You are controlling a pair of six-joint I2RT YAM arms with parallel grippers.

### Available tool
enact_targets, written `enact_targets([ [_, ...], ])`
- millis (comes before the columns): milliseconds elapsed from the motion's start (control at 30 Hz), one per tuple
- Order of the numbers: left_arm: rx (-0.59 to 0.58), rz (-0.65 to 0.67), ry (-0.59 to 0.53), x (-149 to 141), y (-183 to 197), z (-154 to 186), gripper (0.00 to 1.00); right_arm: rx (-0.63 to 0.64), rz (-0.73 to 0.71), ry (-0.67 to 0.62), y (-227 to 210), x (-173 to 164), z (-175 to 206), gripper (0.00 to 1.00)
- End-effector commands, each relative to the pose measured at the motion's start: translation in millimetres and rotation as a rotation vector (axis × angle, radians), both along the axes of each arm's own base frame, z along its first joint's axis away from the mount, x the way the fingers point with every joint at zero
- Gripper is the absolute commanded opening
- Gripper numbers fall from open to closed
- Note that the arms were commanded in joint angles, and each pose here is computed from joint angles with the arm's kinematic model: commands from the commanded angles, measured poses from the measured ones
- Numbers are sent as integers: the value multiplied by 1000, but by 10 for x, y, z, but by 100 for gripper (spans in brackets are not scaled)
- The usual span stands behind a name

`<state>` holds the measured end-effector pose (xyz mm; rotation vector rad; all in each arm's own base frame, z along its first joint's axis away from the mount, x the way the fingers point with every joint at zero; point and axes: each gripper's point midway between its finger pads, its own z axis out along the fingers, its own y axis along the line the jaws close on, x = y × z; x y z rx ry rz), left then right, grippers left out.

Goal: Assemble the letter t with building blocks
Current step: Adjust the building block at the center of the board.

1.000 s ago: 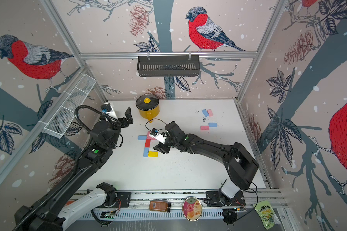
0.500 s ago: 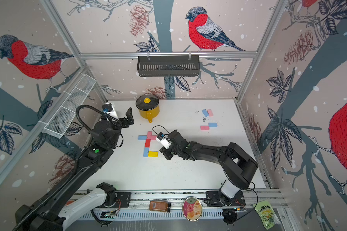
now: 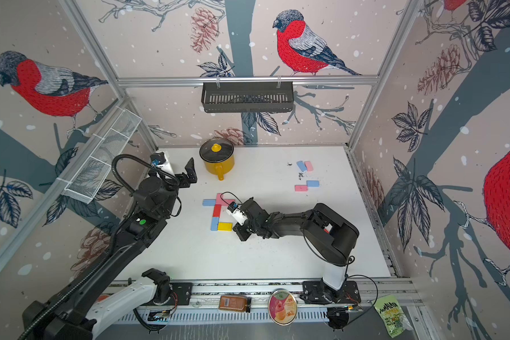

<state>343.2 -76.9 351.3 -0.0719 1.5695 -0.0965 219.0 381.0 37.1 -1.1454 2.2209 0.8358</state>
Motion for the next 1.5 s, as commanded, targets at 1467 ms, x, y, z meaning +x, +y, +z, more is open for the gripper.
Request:
enact_targets([
  [1467, -10, -2, -22, -1, -1, 62, 97, -50, -1, 9, -36, 21, -207, 8],
])
